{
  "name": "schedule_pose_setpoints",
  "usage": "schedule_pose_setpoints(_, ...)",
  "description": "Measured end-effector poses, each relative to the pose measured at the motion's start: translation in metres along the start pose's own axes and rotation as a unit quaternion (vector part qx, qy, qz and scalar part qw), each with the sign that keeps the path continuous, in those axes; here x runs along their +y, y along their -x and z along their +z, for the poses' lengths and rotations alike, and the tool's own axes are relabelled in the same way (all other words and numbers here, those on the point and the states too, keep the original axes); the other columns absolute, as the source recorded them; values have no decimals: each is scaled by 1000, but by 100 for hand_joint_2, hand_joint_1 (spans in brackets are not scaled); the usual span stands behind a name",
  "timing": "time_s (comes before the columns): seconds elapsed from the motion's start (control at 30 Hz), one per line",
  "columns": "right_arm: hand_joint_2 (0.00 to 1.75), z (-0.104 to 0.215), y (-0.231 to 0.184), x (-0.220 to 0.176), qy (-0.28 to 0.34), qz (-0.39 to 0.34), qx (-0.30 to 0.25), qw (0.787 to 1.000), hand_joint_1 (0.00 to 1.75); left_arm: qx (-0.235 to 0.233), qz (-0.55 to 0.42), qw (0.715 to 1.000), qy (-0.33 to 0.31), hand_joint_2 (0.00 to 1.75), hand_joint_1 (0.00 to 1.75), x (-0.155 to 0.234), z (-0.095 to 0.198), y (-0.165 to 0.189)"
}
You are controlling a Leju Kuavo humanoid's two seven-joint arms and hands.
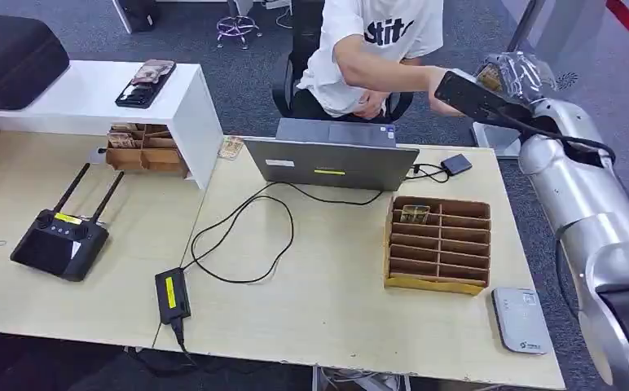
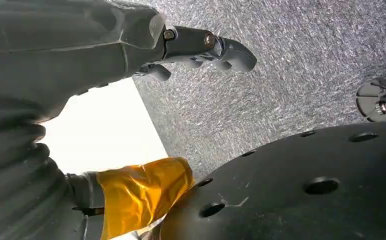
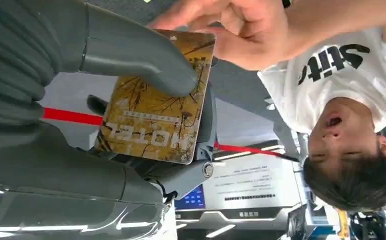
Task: Pass the card to the sensor for recognition and then transmit it.
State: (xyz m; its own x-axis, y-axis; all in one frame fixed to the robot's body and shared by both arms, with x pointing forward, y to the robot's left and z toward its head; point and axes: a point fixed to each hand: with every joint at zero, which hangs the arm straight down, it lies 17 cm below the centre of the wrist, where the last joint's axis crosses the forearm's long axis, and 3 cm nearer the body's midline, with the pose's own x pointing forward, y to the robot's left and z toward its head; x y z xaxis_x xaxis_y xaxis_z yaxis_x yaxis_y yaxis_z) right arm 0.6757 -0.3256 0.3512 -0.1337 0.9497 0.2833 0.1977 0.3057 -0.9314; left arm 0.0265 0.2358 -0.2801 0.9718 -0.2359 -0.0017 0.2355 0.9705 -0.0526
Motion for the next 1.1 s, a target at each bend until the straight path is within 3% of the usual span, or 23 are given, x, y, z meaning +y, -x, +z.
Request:
schedule_pose_setpoints(0.3, 175, -1, -4, -1, 3, 10, -3, 1000, 175, 0, 2, 1000, 0, 175, 0, -1, 0, 0)
schedule_pose_setpoints(0.53, 175, 5, -7, -22, 68, 24, -35, 997, 175, -3, 11, 1000, -3, 175, 0, -1, 0, 0)
schedule_pose_setpoints(0.9, 175, 20, 7, -23, 86, 22, -42, 995, 175, -3, 15, 1000, -3, 175, 0, -2, -1, 1)
schedule_pose_setpoints(1.1, 175, 56, 39, -18, 133, -22, -43, 990, 175, -2, 26, 1000, -6, 175, 0, -3, -1, 2)
